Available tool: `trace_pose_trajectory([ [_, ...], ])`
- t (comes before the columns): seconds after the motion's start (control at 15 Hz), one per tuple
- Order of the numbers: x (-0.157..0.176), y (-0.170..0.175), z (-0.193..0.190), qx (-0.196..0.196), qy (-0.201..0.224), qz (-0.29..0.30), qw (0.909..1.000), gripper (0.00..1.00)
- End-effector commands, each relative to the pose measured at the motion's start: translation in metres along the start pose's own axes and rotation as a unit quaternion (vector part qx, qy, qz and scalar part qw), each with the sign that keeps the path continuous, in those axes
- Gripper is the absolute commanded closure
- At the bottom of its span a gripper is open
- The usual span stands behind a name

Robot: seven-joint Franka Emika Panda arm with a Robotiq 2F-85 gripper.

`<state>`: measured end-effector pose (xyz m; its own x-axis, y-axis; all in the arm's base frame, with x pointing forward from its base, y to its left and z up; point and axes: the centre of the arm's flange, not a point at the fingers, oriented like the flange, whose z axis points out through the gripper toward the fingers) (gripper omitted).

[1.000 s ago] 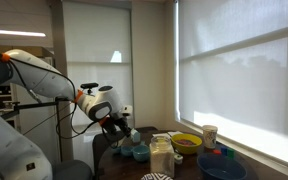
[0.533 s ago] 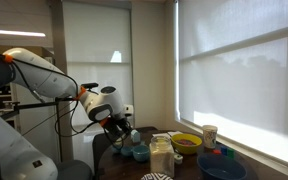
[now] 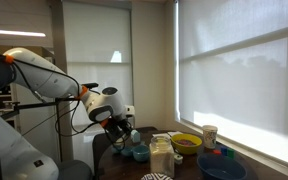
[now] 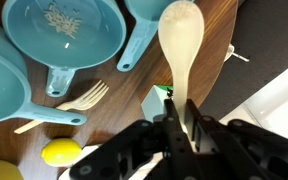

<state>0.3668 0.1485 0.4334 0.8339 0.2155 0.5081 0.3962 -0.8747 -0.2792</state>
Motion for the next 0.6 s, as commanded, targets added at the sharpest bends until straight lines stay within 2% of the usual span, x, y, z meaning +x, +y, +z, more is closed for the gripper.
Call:
trace_pose_trajectory([
  [0.0, 0.000, 0.000, 0.000, 0.000, 0.000, 0.000, 1.0000, 0.87],
  [0.2, 0.000, 0.000, 0.000, 0.000, 0.000, 0.000, 1.0000, 0.87],
  [0.27, 0.000, 0.000, 0.000, 0.000, 0.000, 0.000, 1.0000, 0.97],
  [0.53, -0.015, 0.011, 0.001, 0.020, -0.005, -0.014, 0.9997, 0.97],
])
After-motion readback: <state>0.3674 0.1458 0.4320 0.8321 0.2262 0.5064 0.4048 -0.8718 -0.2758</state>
